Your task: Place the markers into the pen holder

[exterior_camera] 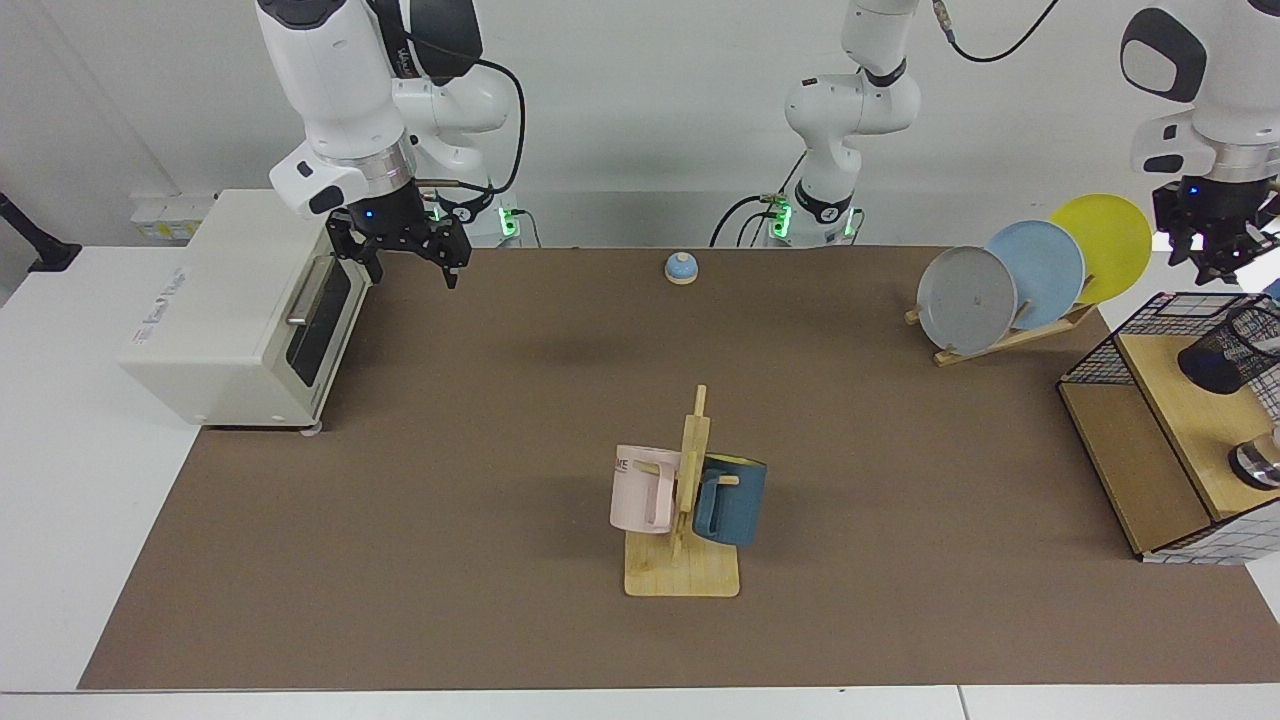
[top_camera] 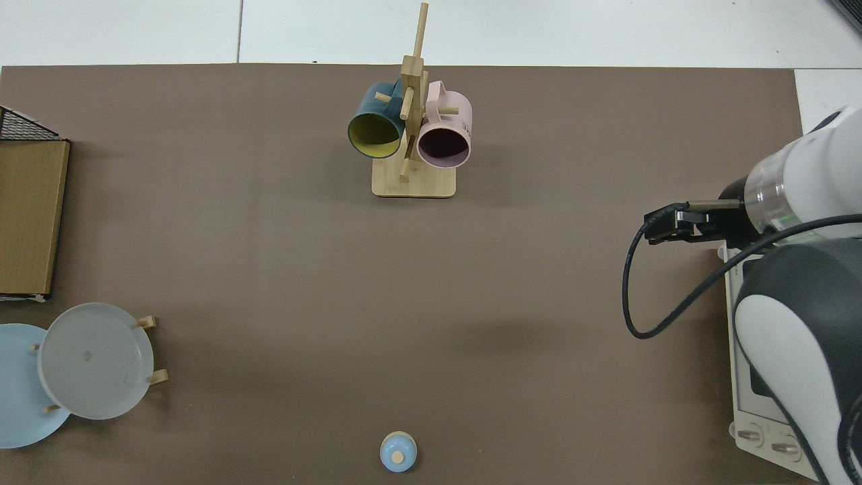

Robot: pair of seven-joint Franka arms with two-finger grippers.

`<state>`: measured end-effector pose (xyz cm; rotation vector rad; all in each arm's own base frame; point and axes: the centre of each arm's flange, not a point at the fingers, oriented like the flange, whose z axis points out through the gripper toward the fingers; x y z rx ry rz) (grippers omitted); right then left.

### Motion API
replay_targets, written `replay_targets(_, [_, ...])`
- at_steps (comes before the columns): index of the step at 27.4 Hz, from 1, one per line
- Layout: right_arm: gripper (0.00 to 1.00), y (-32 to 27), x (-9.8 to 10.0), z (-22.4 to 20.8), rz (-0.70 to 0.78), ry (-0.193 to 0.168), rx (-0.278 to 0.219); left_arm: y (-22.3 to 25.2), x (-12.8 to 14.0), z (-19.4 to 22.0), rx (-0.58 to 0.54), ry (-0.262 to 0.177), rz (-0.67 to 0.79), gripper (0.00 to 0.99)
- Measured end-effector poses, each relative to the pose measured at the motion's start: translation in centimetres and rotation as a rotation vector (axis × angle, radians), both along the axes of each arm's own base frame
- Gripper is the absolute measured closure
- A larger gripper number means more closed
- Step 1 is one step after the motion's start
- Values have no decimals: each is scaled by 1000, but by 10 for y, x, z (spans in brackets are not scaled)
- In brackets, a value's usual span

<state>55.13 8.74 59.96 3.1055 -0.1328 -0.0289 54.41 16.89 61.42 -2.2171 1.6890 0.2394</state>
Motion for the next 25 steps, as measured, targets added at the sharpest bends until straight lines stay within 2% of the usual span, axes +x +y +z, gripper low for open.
replay_targets(2, [0, 0, 0, 0, 0, 0, 0, -14, -2, -2, -44, -6, 79, 485])
replay_targets(3, [0, 0, 0, 0, 0, 0, 0, -21, -2, -3, -69, -10, 122, 383])
replay_targets(6, [0, 0, 0, 0, 0, 0, 0, -40, -4, -6, -162, -27, 265, 256])
replay_targets(7, [0, 0, 0, 0, 0, 0, 0, -45, -5, -8, -195, -31, 319, 150])
replay_targets(8, [0, 0, 0, 0, 0, 0, 0, -50, -6, -8, -224, -35, 374, 123])
replay_targets(9, [0, 0, 0, 0, 0, 0, 0, -54, -7, -9, -244, -37, 426, 22])
replay_targets(14, [0, 0, 0, 0, 0, 0, 0, -87, -11, -7, -284, -52, 648, 0])
replay_targets(20, [0, 0, 0, 0, 0, 0, 0, -164, -7, 2, -341, -96, 809, 0])
replay_targets(25, [0, 0, 0, 0, 0, 0, 0, -197, -10, 14, -361, -77, 886, 0])
